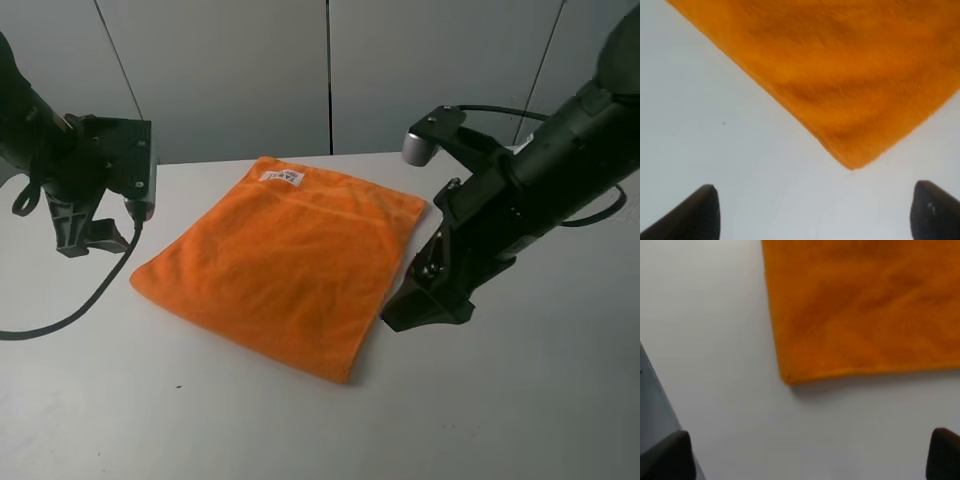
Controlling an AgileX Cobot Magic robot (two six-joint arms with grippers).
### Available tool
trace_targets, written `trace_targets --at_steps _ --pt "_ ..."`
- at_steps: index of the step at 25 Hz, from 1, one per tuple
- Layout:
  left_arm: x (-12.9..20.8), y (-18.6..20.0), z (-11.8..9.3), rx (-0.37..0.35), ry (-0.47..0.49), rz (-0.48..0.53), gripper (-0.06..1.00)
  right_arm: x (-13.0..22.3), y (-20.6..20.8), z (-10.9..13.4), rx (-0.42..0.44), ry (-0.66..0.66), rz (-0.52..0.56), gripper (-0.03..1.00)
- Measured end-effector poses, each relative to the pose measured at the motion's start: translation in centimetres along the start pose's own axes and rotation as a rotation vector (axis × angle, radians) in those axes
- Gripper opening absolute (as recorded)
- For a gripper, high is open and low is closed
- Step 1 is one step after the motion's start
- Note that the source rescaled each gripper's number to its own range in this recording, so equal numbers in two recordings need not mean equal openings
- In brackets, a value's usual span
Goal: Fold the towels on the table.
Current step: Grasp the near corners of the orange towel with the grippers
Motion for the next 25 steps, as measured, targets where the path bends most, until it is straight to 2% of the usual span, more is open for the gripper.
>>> trace_targets --at_steps 6,11,13,16,20,25 --pt "0.3 -2.1 -1.6 0.093 -0.138 0.019 0.98 -2.4 -4.9 1.4 -0.002 0.152 0.151 1.0" --pt "0.4 -3.9 -2.3 0.162 -0.238 0.026 0.98 -1.7 -7.6 0.8 0.002 0.079 0.247 1.0" --pt "0.4 -4.6 -2.7 0.191 -0.276 0.025 0.98 -1.7 -8.0 0.5 0.02 0.025 0.25 1.0" --pt "0.5 -5.6 -3.5 0.231 -0.332 0.022 0.98 -1.8 -8.0 0.2 0.04 0.029 0.241 1.0" --pt "0.6 -6.3 -4.0 0.222 -0.374 0.013 0.98 -2.1 -8.2 0.2 0.11 0.102 0.225 1.0" --pt "0.6 -6.6 -3.9 0.201 -0.433 0.007 0.98 -1.9 -9.7 2.4 0.205 0.24 0.255 1.0"
Point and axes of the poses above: a point on each arm's last joint axis where the gripper is mounted, y pointing back along that axis away from the gripper, z along the wrist's bending axis when the last joint is at zero, x = y × z, the point moved 2 cm from there along -y, pointing out along that axis toward the gripper, and after that the axes turned 10 degrees about -y, right-handed, at the moved point
